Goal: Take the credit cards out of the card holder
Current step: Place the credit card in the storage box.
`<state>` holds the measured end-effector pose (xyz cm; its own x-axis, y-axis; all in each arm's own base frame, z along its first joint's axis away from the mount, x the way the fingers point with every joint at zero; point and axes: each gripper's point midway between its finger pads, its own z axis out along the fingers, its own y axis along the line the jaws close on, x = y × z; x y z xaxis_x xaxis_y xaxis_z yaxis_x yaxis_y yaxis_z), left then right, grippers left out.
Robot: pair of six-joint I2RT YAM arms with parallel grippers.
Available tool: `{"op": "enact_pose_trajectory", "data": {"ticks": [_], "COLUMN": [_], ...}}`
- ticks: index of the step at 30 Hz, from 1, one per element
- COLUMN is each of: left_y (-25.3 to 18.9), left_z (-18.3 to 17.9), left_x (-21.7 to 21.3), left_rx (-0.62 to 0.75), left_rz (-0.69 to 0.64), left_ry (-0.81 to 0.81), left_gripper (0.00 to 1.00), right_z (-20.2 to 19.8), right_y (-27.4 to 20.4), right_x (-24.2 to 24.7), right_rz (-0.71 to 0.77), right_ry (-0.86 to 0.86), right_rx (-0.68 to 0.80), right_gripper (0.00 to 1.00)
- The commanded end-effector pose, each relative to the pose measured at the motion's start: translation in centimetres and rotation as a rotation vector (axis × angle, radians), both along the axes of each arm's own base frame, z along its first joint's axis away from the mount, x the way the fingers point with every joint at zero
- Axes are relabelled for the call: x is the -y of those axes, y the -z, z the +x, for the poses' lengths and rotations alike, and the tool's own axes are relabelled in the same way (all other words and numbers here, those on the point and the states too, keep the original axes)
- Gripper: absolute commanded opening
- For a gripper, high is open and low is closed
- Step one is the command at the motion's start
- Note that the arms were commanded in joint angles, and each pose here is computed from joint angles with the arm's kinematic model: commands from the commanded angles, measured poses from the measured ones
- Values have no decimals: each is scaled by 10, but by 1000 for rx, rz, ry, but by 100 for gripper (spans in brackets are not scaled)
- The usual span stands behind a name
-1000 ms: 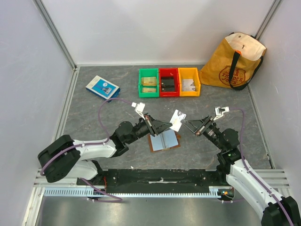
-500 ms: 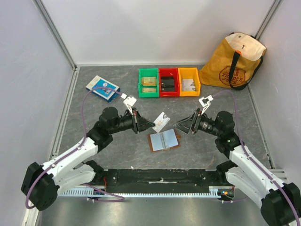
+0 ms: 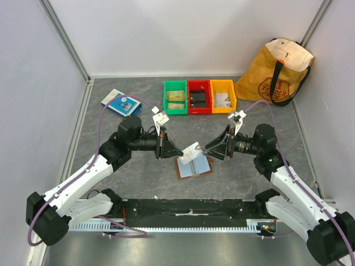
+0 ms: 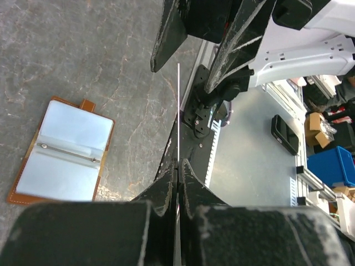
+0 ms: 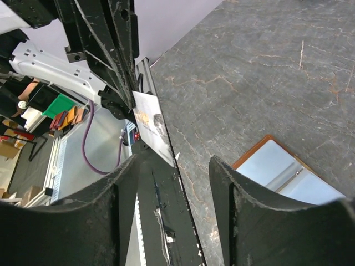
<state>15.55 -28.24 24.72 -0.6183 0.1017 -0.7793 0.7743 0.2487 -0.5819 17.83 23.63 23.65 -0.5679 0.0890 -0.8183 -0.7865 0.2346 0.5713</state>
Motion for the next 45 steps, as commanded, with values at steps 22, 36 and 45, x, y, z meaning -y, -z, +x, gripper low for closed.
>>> {"op": "enact_pose_trajectory", "data": {"ticks": [22,36,45], "left_y": [-34,-37,-35], "left_z": [38,115,114], "left_x": [-23,-193,-239], "left_rx": [189,362,392], "left_rz": [100,337,379], "left_ry": [-199,-1084,-1282], "left_gripper": [61,99,99], "right_z": [17,178,274], "right_y": [-3,42,57], "right_x": [-12,88,176], "right_rz": [-83,-299,-467], "right_ry": [-10,621,956], "right_rx": [1,-276,-289], "right_gripper": [0,0,0]}}
